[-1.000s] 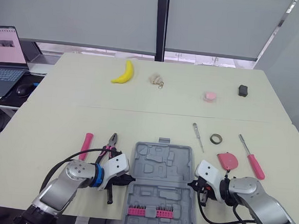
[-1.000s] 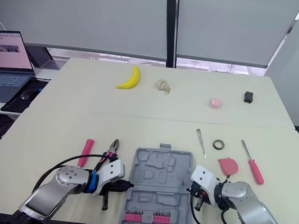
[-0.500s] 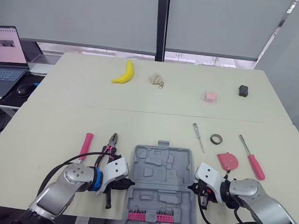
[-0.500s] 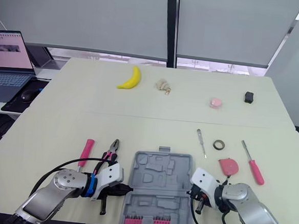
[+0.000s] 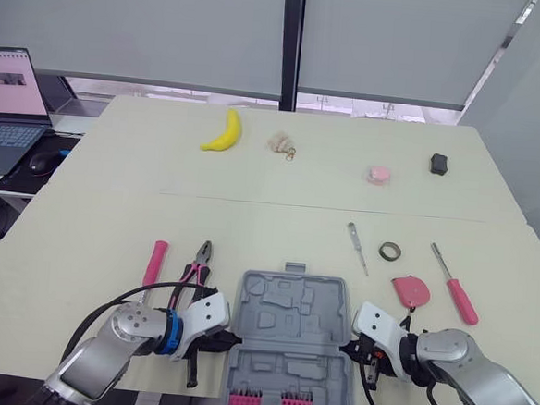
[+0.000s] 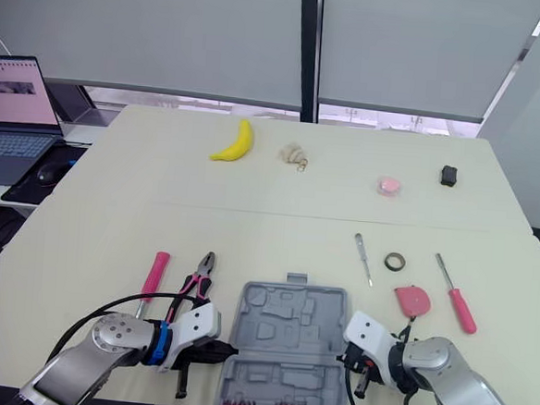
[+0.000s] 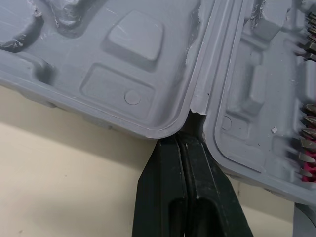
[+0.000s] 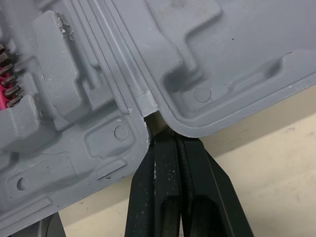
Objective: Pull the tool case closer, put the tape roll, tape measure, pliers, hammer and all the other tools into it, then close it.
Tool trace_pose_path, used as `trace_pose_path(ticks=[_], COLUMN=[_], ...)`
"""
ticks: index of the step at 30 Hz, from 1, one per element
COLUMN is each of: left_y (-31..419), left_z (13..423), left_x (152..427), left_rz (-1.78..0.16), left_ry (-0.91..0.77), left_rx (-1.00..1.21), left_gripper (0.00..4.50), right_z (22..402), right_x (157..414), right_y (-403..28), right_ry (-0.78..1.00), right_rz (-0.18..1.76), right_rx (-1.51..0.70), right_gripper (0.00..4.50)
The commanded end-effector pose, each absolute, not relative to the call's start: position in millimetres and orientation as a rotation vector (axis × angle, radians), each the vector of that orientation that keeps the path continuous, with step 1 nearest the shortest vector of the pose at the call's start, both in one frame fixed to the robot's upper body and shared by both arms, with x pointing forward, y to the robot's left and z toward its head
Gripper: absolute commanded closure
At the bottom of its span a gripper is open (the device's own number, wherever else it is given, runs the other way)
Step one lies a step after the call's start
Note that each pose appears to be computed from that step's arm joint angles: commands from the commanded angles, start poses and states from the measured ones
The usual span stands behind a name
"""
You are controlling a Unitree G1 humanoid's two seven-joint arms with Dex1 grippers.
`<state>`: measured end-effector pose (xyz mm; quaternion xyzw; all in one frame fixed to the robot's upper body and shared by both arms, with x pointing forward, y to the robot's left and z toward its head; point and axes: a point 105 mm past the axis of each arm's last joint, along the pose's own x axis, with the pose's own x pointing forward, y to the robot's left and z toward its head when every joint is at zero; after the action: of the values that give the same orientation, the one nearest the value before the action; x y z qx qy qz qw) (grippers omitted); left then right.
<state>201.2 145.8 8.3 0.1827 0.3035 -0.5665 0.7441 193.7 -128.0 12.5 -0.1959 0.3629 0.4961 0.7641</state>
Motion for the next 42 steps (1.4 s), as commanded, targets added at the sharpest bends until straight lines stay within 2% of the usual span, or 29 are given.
trace_pose_path(ticks=[1,7,18,24,27,32,33,35,39,42], left_y=[136.1,139.6,157.7,171.0,193.2,261.9,275.9,303.4,346.4,369.2], left_z=[12.7,12.6,17.5,48.1,75.6,101.8,104.1,106.9,107.1,101.5], left_x=[194.0,196.9,210.2,220.5,228.8,248.4,249.8,250.2,240.4,225.7], left_rz=[-1.299,-1.285,-1.193,-1.151,-1.089,-0.83,-0.783,-0.691,-0.555,-0.493], left_ry=[0.645,0.647,0.641,0.534,0.433,0.339,0.342,0.358,0.402,0.448], left_rx=[0.39,0.401,0.434,0.367,0.312,0.304,0.297,0.277,0.251,0.24], left_gripper=[4.5,4.5,4.5,4.5,4.5,4.5,4.32,3.94,2.55,1.66], right_z=[10.5,10.2,31.7,59.3,77.7,102.9,107.1,114.5,125.4,130.8], right_x=[183.2,184.9,198.6,203.5,205.3,200.6,199.6,196.8,192.8,190.6], right_y=[-121.7,-121.9,-159.6,-175.7,-190.9,-231.4,-240.3,-255.8,-280.5,-296.7], right_ry=[0.805,0.799,0.7,0.542,0.46,0.427,0.431,0.445,0.485,0.523], right_rz=[1.126,1.114,0.854,0.8,0.753,0.665,0.649,0.64,0.613,0.59], right_rx=[-0.407,-0.409,-0.488,-0.564,-0.582,-0.558,-0.559,-0.556,-0.546,-0.536], right_gripper=[4.43,4.43,4.43,4.43,4.43,4.43,4.47,4.02,3.04,2.35])
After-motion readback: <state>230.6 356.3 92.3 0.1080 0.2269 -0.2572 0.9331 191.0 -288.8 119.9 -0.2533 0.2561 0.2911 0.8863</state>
